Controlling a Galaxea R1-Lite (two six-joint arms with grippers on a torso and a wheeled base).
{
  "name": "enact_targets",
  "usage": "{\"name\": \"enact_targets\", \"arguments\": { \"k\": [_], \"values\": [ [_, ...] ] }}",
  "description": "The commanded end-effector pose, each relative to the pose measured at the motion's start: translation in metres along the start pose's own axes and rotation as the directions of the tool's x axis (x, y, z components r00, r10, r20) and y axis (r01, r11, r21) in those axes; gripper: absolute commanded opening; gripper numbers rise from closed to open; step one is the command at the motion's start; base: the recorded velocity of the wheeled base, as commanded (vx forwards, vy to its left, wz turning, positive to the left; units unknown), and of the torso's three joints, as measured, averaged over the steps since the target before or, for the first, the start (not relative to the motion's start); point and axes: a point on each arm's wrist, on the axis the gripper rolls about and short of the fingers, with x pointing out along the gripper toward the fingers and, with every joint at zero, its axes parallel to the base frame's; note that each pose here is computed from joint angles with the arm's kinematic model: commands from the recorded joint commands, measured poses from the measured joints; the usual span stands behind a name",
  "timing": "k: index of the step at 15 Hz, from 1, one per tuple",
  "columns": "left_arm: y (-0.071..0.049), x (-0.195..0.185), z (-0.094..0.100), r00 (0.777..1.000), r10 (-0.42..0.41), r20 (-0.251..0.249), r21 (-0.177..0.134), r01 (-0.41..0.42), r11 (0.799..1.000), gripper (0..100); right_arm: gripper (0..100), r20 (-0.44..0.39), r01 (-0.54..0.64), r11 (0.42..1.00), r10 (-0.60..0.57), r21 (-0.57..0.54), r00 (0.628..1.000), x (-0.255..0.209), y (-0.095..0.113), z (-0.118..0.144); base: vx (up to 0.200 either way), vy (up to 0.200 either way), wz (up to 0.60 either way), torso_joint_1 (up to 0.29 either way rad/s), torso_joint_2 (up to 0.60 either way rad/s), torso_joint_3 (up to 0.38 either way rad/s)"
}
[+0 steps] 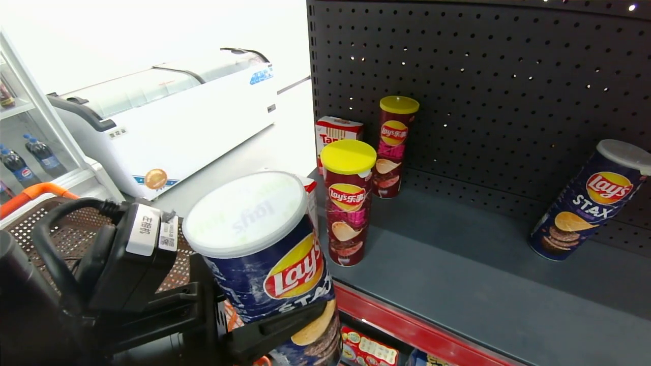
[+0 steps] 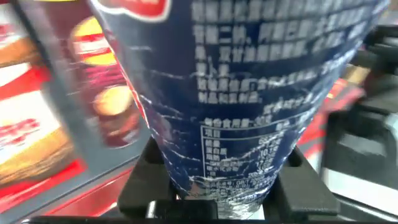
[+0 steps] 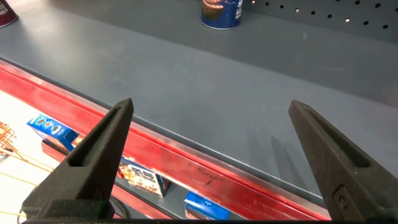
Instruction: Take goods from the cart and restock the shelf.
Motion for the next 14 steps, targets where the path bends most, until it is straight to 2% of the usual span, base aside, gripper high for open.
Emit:
{"name": "enact_targets", "arguments": {
  "k": [1, 3, 12, 14],
  "values": [
    [0.0007, 0.0028, -0.0022, 1.000, -0.015, -0.010, -0.004, 0.015, 1.000, 0, 100, -0.001, -0.001, 1.000, 0.001, 0.000, 1.000, 0.0001, 0.0000, 0.0001, 0.000, 0.000, -0.60, 0.002, 0.00, 0.002],
    [0.0010, 0.0050, -0.0036, 0.999, -0.037, -0.016, -0.007, 0.037, 0.999, 0, 100, -0.001, -0.001, 1.000, 0.001, 0.000, 1.000, 0.0001, 0.0000, 0.0001, 0.000, 0.000, -0.60, 0.002, 0.00, -0.002],
    [0.0028, 0.0073, -0.0060, 0.999, -0.034, -0.027, -0.012, 0.034, 0.999, 0, 100, -0.001, -0.001, 1.000, 0.001, 0.002, 1.000, 0.0001, 0.0000, 0.0001, 0.000, 0.000, -0.60, 0.002, 0.00, 0.002],
    [0.0056, 0.0058, -0.0061, 0.999, -0.019, -0.026, -0.012, 0.019, 1.000, 0, 100, -0.002, -0.002, 1.000, 0.002, -0.002, 1.000, 0.0001, 0.0000, 0.0000, 0.000, 0.000, 0.00, 0.000, 0.00, 0.000]
  ]
}}
